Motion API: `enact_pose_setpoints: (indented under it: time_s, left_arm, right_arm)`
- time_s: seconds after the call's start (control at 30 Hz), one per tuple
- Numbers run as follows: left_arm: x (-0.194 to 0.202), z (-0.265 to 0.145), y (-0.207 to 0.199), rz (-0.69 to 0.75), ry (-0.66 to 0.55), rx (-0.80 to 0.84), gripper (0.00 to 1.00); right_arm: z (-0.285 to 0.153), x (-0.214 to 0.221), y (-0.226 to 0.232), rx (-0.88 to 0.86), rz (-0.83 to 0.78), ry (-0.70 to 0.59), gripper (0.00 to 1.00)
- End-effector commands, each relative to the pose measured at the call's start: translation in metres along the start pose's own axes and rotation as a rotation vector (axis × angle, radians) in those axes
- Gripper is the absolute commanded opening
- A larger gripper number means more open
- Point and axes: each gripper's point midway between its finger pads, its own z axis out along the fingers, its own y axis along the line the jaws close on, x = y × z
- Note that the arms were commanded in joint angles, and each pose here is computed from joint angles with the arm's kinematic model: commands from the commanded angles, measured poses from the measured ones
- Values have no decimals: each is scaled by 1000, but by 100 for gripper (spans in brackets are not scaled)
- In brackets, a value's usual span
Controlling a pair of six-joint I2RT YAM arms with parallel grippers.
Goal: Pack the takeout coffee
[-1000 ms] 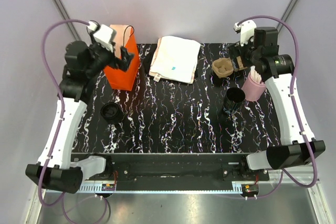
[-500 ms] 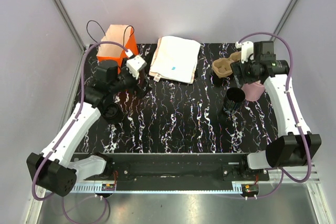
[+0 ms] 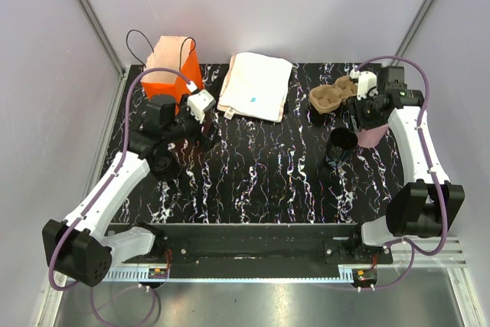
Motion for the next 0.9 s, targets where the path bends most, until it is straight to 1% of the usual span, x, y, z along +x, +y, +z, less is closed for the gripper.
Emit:
enact_pose_setpoints:
  time_s: [0.0,0.17,0.43,0.5,0.7,0.87]
  left_arm:
    - [-14,0,-4,27,-59,21,99]
    - [-12,2,-5,17,-55,32,99]
    - [-12,3,-6,12,-54,39,99]
    - [-11,3,-6,12,-52,41,99]
    - [-11,3,-7,10,-51,46,99]
    - [-11,3,-7,13,-53,47,99]
  right_arm:
    - [5,5,9,-59,-22,12,51]
    - [13,16,10,-80,-27,59,45]
    - [16,23,7,-94,-24,125,43]
    - [14,24,6,-92,-22,139,39]
    - [8,21,4,-91,-26,145,38]
    - [9,22,3,-86,-28,157,36]
